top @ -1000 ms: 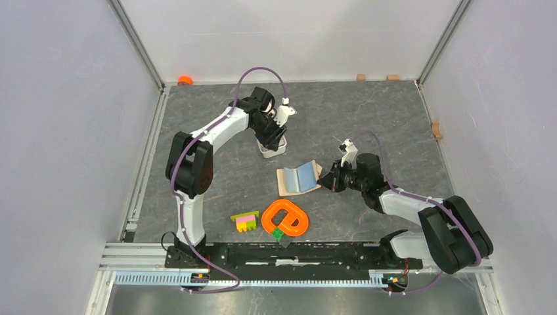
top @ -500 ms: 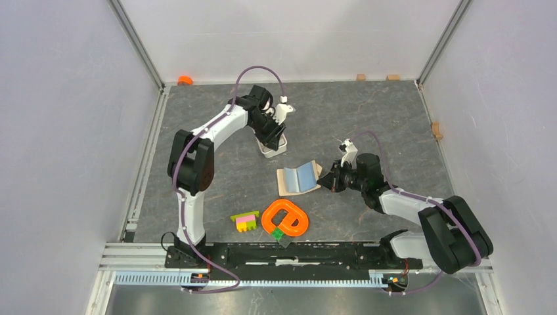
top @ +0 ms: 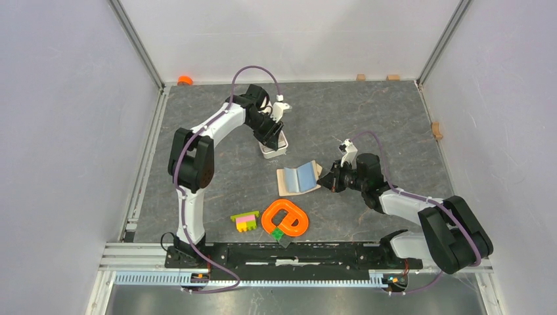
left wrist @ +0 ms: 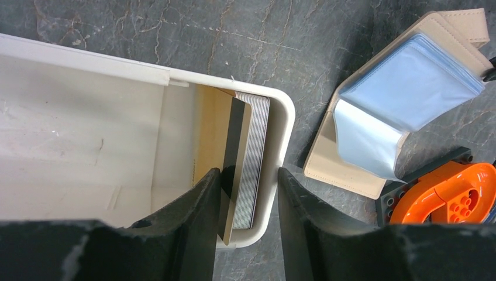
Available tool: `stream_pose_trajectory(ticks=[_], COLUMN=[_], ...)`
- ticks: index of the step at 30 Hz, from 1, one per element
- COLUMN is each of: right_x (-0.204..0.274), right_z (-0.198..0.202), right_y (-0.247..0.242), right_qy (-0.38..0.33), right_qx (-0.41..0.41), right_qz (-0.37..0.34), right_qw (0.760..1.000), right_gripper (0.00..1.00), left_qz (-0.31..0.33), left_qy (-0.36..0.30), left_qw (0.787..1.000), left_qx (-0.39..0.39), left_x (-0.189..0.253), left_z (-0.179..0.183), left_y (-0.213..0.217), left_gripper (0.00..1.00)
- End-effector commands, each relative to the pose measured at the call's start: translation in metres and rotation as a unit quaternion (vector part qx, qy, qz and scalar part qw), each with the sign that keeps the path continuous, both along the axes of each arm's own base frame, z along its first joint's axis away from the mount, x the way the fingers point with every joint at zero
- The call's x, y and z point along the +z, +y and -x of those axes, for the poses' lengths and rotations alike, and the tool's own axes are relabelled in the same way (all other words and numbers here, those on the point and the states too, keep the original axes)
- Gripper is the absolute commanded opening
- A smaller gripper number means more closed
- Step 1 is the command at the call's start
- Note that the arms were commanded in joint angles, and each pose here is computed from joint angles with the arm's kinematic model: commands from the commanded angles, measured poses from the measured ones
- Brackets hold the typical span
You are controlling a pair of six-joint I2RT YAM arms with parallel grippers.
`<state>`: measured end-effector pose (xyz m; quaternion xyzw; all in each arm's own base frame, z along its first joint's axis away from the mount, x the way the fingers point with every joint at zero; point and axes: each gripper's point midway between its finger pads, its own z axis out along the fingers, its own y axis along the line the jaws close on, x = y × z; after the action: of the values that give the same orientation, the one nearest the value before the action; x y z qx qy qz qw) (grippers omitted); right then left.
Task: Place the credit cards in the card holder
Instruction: Pick up the credit card from the storage box.
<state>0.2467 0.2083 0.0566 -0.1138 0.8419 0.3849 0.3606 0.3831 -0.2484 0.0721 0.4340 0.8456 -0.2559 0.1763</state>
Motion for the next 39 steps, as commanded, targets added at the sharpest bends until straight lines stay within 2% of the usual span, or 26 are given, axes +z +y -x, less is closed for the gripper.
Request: stream_pose_trajectory(ticks=[1,10,16,22,31,34,37,39], right_x=[0.01,0.009,0.009,0.009,0.007,0.01,0.016,0.021], right_z=[-0.006,-0.005,-0.005,-0.008,-0.017,-0.022,-0.026,-0.028], right_y=[0.003,0.003,0.003,-0.001,-0.016,-0.024,-0.032,-0.036], right_qy=[-0.024,-0.023,-0.023,-0.027,-0.037,-0.05,-0.066,-0.077], right_qx=[0.009,0.009,0.008,-0.003,-0.041,-0.062,-0.079,-0.088], right_qz=[-0.007,-0.007,-0.006,0.001,0.037,0.055,0.068,0.076], right_qw=[1.0,1.0,1.0,1.0,0.998,0.995,0.992,0.99], right_gripper=[0.0,0.0,0.0,0.0,0.0,0.1,0.28,0.36], left_qz=[0.012,0.008,0.001,0.001,-0.014,-0.007,0.011,0.033], left_qy=[0.016,0.01,-0.008,-0.043,-0.1,-0.132,-0.154,-0.167], left_qw=[1.0,1.0,1.0,0.998,0.991,0.985,0.98,0.976], left_qx=[0.011,0.016,0.023,0.035,0.083,0.107,0.125,0.138], left_x=[0.008,0.011,0.017,0.031,0.062,0.083,0.105,0.123], left_z=[0.0,-0.002,-0.009,-0.015,-0.032,-0.037,-0.035,-0.03], left_y=[-0.003,-0.001,0.002,0.005,0.014,0.018,0.019,0.019], left_gripper=[0.39,0.3,0.13,0.02,0.02,0.02,0.02,0.02])
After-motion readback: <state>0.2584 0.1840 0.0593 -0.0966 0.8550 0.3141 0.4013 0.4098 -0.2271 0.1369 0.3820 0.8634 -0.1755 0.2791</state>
